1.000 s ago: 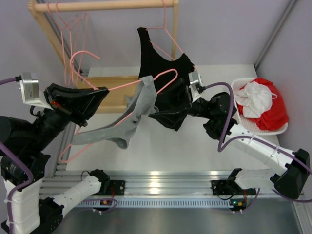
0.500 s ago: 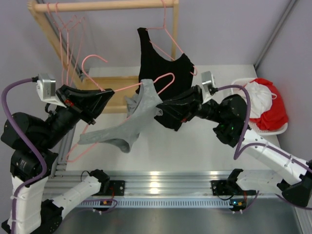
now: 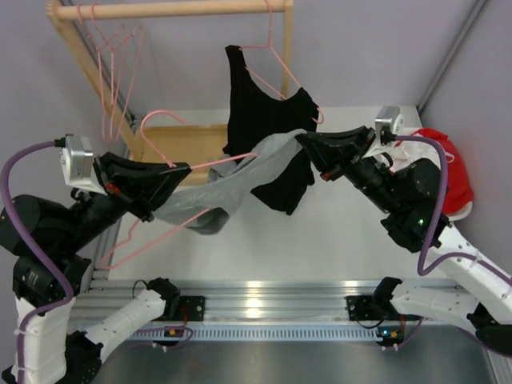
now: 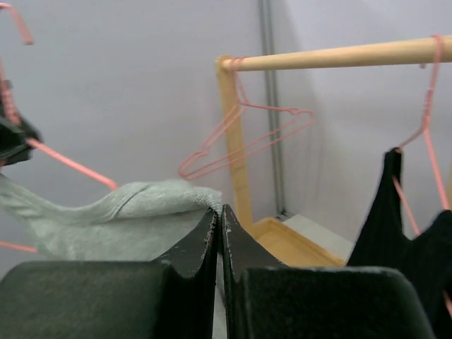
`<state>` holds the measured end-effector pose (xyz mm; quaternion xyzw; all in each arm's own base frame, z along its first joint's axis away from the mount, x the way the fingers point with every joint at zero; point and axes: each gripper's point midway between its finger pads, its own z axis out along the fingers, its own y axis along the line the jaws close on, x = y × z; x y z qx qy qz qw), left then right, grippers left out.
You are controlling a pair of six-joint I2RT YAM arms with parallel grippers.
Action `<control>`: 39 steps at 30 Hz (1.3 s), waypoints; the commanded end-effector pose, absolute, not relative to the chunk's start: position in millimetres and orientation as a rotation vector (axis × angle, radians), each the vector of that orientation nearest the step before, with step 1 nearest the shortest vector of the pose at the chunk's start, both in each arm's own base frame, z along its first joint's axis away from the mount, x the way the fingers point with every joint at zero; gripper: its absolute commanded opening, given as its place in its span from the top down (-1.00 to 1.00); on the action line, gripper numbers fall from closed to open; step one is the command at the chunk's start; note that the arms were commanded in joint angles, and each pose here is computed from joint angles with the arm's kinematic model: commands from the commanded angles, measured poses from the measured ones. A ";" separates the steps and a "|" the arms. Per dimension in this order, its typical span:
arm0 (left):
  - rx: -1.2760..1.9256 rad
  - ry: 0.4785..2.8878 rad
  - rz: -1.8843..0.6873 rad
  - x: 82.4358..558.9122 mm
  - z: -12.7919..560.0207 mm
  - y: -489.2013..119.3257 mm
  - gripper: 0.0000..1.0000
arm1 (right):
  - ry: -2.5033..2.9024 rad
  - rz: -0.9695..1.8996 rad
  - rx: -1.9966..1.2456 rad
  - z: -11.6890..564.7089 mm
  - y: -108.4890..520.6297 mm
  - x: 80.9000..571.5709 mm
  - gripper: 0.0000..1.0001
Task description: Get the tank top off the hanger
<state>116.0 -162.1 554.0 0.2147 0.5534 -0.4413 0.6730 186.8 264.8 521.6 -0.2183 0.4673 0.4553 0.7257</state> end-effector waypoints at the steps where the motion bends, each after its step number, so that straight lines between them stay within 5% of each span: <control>1: 0.612 1.139 -1.029 81.1 566.3 -161.5 1.00 | 1.089 0.833 -0.338 531.1 232.4 207.8 1.00; 11: 0.486 1.113 -0.920 94.9 583.4 -141.4 1.00 | 1.108 0.808 -0.363 500.8 218.4 197.6 1.00; 26: 0.408 1.169 -0.952 138.2 609.3 -160.8 1.00 | 1.030 1.147 -0.816 429.8 349.8 140.4 0.95; 29: 0.409 1.140 -0.971 134.9 624.7 -161.3 1.00 | 1.000 1.188 -0.828 421.6 368.5 140.0 0.69; 32: 0.402 1.118 -0.978 136.0 638.7 -162.0 1.00 | 0.974 1.240 -0.839 410.2 385.1 138.6 -0.71; 33: 0.394 1.123 -0.982 140.7 640.6 -164.2 1.00 | 0.977 1.248 -0.837 404.4 388.6 139.4 -0.98; 39: 0.371 1.056 -1.014 130.0 671.6 -159.0 1.00 | 0.875 1.317 -0.838 385.7 412.0 129.6 -0.99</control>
